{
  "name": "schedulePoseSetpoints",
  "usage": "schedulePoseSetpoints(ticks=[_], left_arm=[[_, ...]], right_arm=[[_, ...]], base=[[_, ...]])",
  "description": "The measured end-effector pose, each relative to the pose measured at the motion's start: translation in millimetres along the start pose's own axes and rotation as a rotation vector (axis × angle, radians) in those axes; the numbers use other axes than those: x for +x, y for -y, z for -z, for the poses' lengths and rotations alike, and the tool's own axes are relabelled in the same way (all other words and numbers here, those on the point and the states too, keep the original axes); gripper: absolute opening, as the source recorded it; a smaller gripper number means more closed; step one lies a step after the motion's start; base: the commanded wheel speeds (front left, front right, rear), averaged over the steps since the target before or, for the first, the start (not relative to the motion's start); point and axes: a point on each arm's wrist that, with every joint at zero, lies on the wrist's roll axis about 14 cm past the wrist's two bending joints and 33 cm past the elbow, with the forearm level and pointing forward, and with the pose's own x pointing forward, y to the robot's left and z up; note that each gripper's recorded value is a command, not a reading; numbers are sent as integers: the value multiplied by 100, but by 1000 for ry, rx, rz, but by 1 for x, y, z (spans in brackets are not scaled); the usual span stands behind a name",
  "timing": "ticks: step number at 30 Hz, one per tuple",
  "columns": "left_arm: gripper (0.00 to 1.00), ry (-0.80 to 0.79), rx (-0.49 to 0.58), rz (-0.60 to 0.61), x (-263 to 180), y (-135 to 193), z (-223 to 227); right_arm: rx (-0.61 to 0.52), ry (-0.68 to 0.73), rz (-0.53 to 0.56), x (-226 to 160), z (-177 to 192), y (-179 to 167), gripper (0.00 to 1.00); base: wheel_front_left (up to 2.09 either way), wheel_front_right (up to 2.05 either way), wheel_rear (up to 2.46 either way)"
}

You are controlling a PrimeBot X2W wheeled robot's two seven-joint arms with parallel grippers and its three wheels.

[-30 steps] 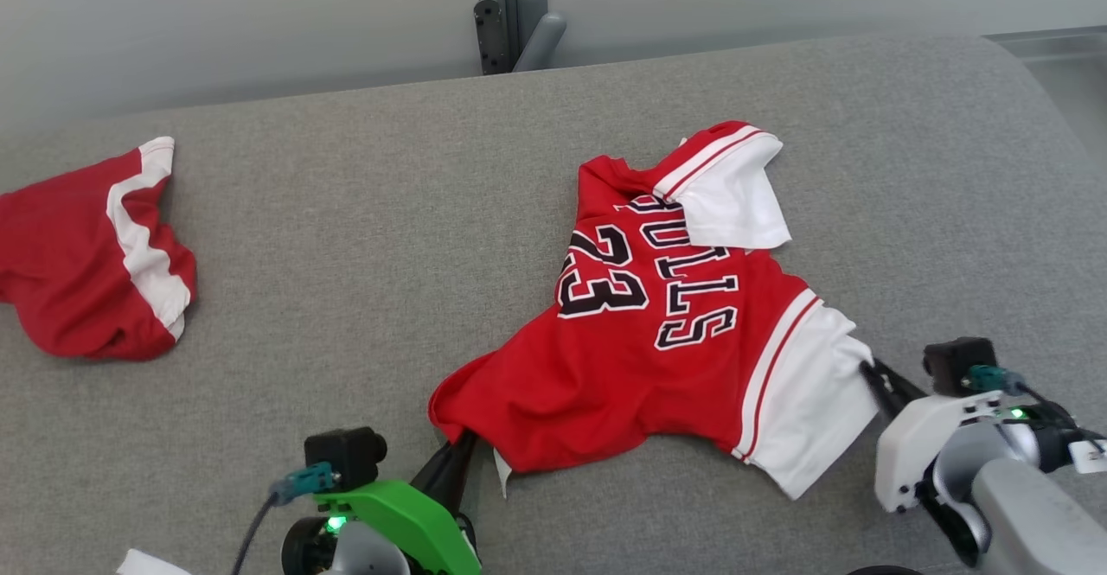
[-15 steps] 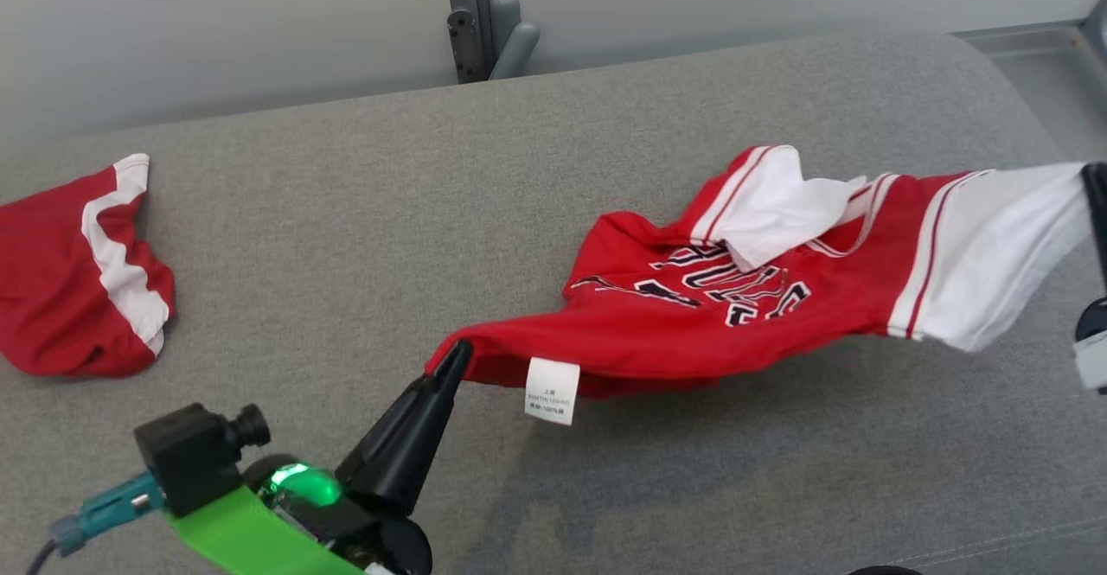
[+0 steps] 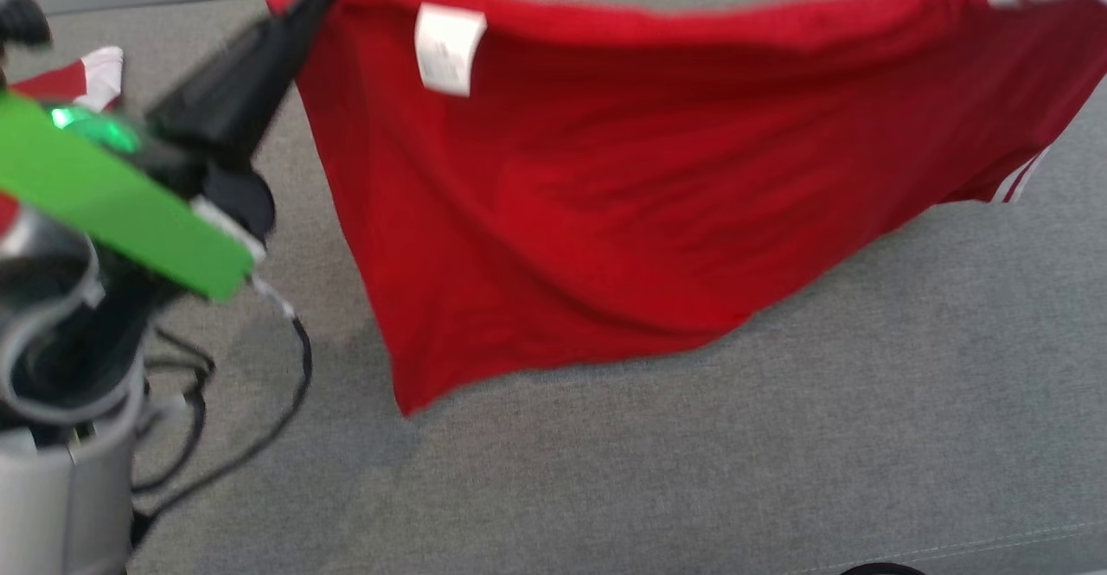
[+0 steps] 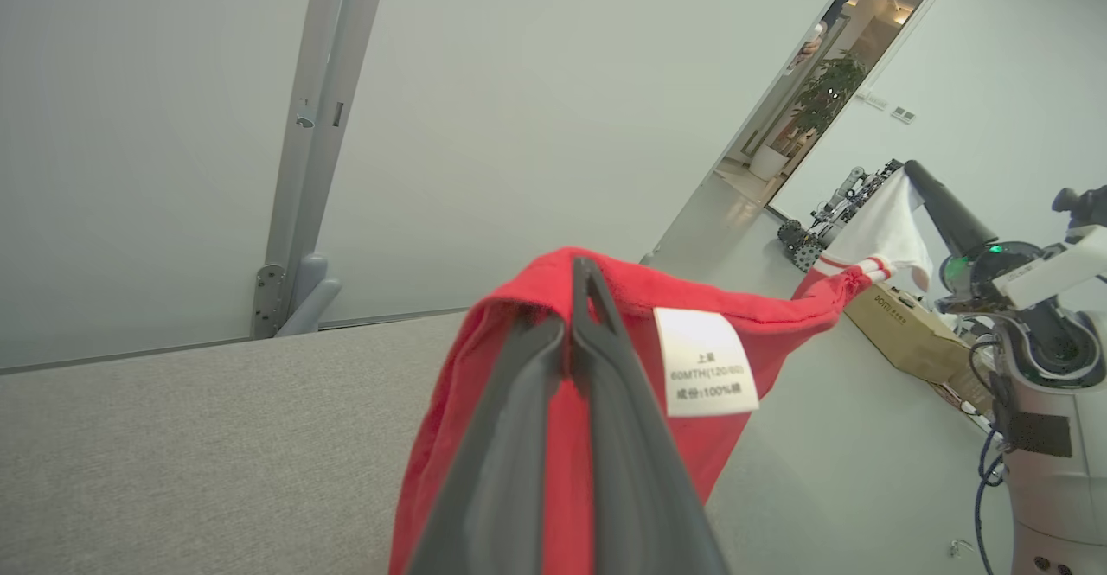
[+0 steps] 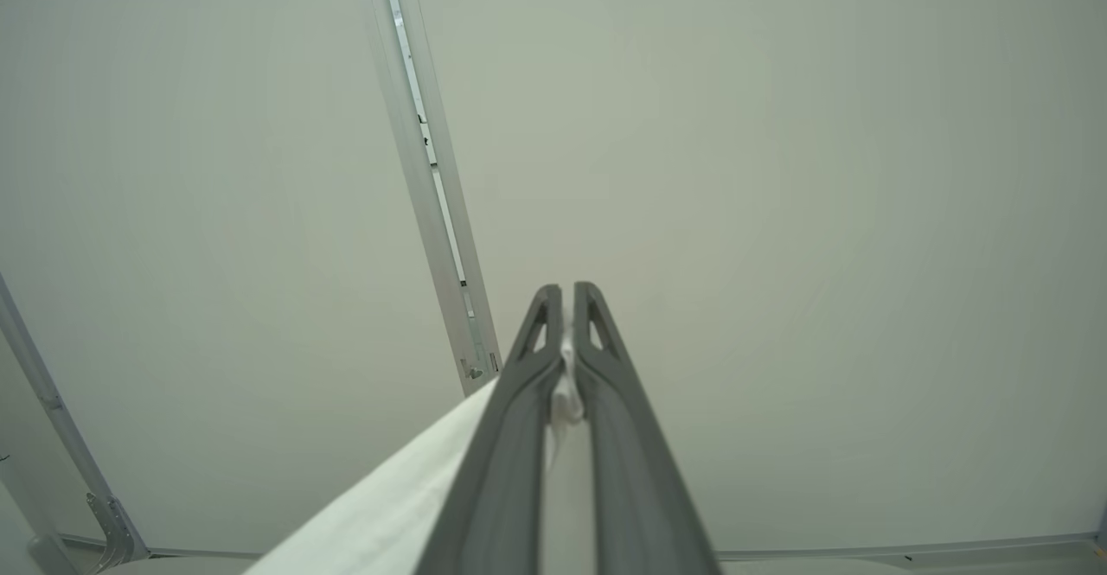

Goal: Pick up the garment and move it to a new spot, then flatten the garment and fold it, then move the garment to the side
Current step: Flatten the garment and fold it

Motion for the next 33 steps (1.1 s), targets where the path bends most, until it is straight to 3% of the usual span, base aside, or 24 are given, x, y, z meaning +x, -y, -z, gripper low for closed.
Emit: schedulePoseSetpoints(ticks=[8, 15, 17, 20, 22, 25, 29, 33], left_arm=[[0, -44, 58, -240, 86, -112, -43], [0, 219, 135, -425, 129, -193, -89], [0, 301, 177, -439, 133, -208, -93], [0, 394, 136, -417, 138, -226, -84], [0, 343, 141, -395, 140, -239, -53], [0, 241, 174, -434, 118, -266, 4], [0, 26, 61, -500, 59, -276, 121], [0, -98, 0, -531, -14, -254, 184]], right_arm=[[-5, 41, 47, 139, 12, -7, 0], [101, 187, 24, 220, 44, -47, 0], [109, 221, -7, 233, 56, -61, 0], [133, 197, -88, 242, 93, -86, 0], [115, 130, -151, 235, 133, -98, 0], [172, -21, -146, 196, 208, -78, 0], [255, -257, -69, 96, 301, -45, 0], [320, -422, 48, -6, 330, -14, 0]], base=[[0, 0, 0], [0, 0, 0], [0, 0, 0], [0, 0, 0], [0, 0, 0], [0, 0, 0], [0, 0, 0], [0, 0, 0]])
